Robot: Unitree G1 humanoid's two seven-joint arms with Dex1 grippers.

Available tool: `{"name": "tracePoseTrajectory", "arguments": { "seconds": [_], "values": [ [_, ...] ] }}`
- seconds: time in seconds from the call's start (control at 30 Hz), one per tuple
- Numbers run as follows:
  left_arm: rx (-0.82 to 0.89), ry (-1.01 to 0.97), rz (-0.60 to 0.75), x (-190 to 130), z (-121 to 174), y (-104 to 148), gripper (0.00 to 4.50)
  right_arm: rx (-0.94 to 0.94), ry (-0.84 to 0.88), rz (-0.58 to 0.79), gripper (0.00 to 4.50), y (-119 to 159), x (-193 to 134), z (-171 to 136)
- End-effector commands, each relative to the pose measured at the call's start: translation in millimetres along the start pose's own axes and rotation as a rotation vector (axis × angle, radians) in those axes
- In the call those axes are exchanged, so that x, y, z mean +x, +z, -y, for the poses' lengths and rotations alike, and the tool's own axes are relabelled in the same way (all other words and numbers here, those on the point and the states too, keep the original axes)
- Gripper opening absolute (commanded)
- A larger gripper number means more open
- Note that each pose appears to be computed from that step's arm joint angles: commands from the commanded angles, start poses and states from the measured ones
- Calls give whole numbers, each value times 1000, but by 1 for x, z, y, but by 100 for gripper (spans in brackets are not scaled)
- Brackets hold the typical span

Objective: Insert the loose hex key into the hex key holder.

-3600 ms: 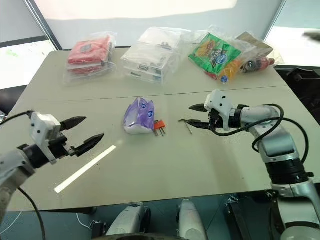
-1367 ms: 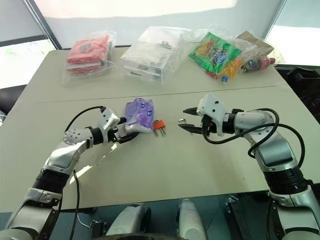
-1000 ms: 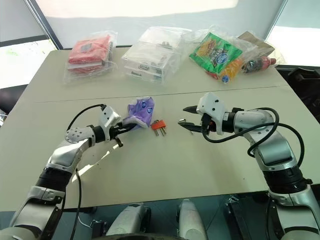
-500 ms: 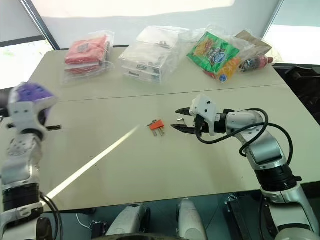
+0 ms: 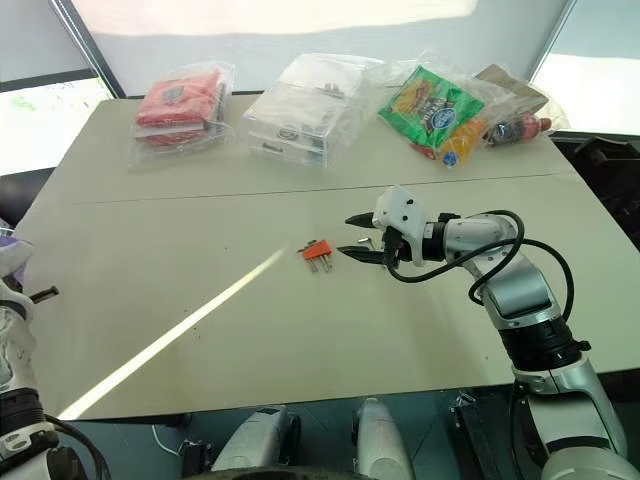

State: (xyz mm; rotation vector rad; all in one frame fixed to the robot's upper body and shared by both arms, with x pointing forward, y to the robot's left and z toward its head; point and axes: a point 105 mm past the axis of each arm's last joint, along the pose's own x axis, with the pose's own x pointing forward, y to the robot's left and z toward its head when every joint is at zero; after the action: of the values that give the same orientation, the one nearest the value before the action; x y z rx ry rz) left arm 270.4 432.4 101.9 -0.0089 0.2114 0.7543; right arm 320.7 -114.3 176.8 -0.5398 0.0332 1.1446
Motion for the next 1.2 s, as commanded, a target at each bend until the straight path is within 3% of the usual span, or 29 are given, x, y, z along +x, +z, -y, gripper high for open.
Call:
{"name": "tracePoseTrajectory", "arguments": {
  "seconds": [0.03, 0.17, 0.2, 0.27, 0.43, 0.47, 0.57, 0.73, 0.87, 1.03, 1.2],
  "values": [
    [-32, -60, 43, 0, 12, 14, 4, -42, -12, 37, 254, 14, -2, 2],
    [-44, -99, 37, -1, 21, 13, 4, -41, -16, 34, 254, 13, -2, 1],
    [-47, -110, 35, -1, 23, 13, 82, -40, -18, 34, 254, 13, -3, 1],
    [-39, -115, 37, -1, 25, 15, 157, -38, -20, 33, 254, 13, -3, 1],
    [-23, -112, 63, -7, 30, 25, 410, -33, -25, 29, 254, 10, -3, 1],
    [-18, -120, 78, -10, 33, 30, 440, -32, -25, 29, 254, 10, -3, 1],
    [-2, -157, 134, -20, 46, 49, 440, -31, -26, 29, 254, 10, -3, 1],
    [23, -347, 274, -49, 93, 97, 440, -36, -24, 27, 254, 10, -3, 7],
    [42, -566, 303, -72, 133, 114, 440, -71, -2, 11, 254, 8, 1, 15],
    [179, -941, 278, -113, 181, 102, 440, -116, 52, 4, 254, 4, 17, 30],
    [324, -1144, 169, -132, 189, 67, 440, -239, 100, -123, 254, -21, 46, 45]
  ]
}}
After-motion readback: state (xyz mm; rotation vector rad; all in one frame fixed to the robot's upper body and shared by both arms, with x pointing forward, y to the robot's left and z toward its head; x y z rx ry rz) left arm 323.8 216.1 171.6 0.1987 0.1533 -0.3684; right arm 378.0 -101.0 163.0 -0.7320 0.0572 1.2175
